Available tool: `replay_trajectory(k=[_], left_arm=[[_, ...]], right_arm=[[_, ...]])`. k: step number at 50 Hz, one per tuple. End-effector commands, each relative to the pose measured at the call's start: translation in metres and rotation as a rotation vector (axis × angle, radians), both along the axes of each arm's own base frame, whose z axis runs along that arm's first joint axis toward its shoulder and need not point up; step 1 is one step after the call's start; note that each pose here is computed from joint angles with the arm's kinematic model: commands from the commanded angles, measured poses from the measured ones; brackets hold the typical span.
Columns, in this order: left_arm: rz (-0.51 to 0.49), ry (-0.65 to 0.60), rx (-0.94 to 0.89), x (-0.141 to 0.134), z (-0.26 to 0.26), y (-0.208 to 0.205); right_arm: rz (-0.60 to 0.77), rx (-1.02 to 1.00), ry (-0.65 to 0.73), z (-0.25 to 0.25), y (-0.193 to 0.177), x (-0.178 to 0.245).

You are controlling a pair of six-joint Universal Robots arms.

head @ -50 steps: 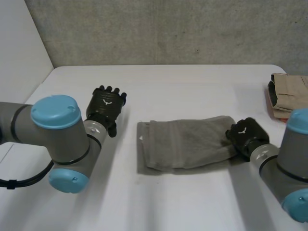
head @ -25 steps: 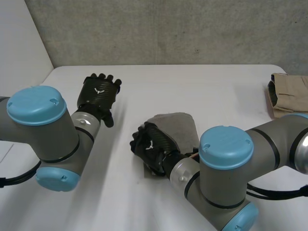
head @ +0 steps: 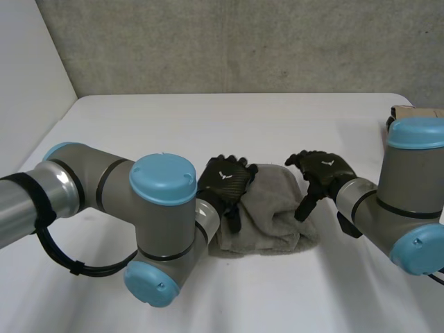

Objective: Fold the laundry.

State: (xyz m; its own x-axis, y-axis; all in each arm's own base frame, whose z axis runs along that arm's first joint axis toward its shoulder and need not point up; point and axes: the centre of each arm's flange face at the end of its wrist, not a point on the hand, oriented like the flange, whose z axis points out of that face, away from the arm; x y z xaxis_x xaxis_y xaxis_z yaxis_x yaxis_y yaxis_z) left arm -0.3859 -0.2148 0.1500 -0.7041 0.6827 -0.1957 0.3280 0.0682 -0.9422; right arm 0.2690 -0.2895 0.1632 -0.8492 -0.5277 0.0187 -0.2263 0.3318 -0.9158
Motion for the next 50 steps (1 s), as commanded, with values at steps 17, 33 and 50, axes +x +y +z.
replay_trajectory(k=[17,33,50], left_arm=[[-0.096,0.047,-0.022,-0.002,0.016,0.022],[-0.115,0.055,-0.038,-0.02,-0.008,0.012],[-0.006,-0.034,-0.079,0.026,0.002,0.014]], right_arm=[[0.01,-0.087,-0.024,0.05,0.04,-0.016],[-0.042,-0.128,0.045,0.051,0.032,-0.041],[0.081,-0.055,0.016,0.052,0.015,-0.002]])
